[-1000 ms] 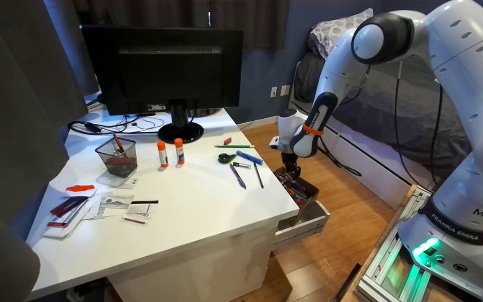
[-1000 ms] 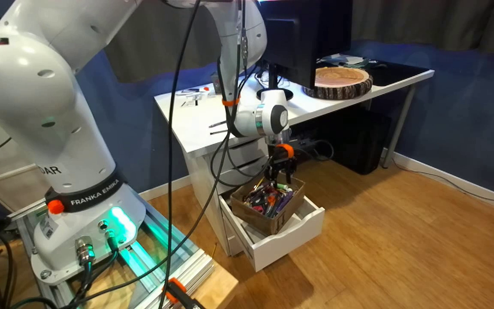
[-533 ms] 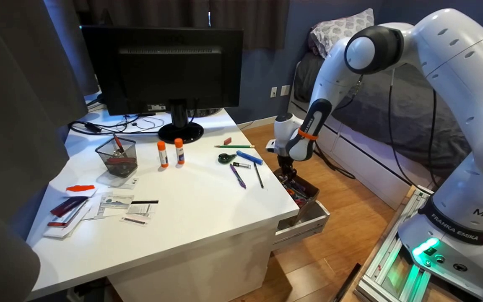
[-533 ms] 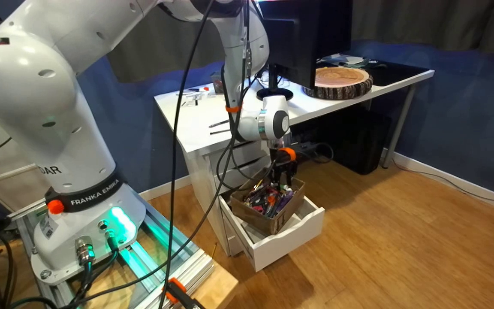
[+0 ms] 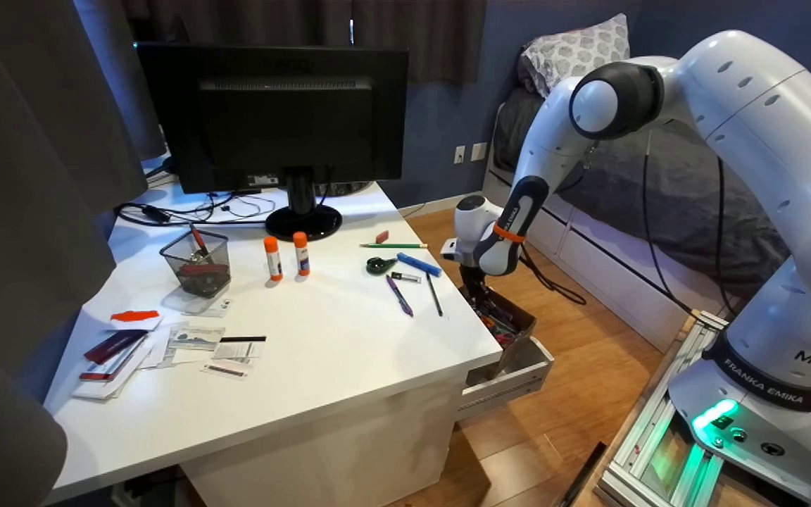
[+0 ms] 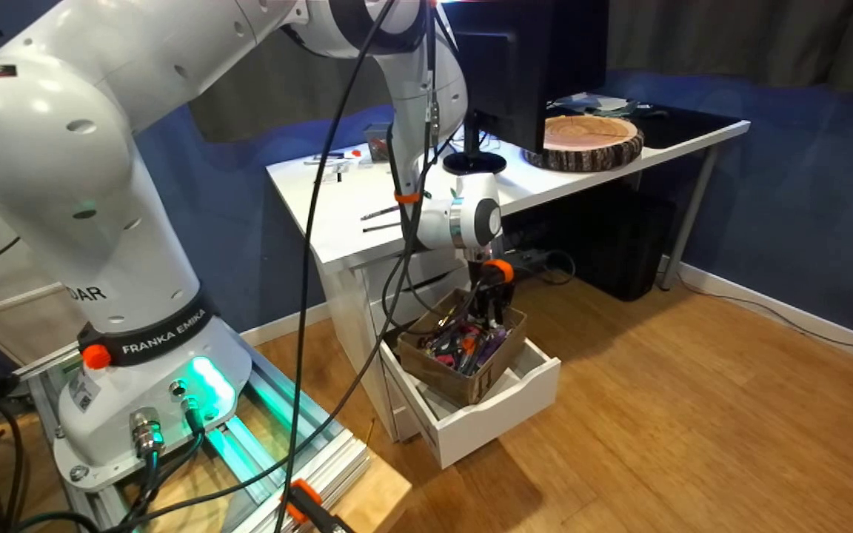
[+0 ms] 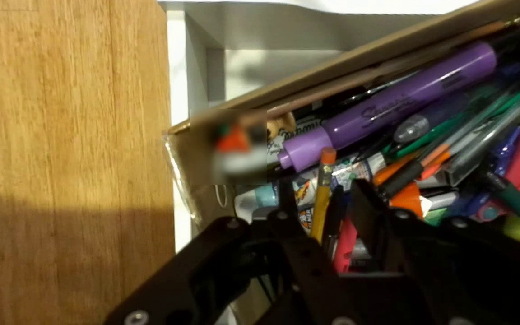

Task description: Pick up the pencil in the box and put it on the table

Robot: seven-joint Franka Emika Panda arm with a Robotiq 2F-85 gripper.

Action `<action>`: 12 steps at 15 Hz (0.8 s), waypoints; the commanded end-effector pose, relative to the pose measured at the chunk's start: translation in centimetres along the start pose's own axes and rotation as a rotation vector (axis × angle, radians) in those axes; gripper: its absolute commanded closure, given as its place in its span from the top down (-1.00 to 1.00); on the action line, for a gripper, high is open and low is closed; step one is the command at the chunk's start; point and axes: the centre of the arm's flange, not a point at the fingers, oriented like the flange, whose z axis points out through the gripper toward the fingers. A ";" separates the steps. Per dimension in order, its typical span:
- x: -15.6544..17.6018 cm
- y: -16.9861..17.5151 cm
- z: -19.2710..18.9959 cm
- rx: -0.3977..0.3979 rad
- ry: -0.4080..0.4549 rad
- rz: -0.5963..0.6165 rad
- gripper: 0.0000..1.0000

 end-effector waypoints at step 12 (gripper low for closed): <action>1.1 0.8 2.0 -0.003 -0.004 -0.041 -0.96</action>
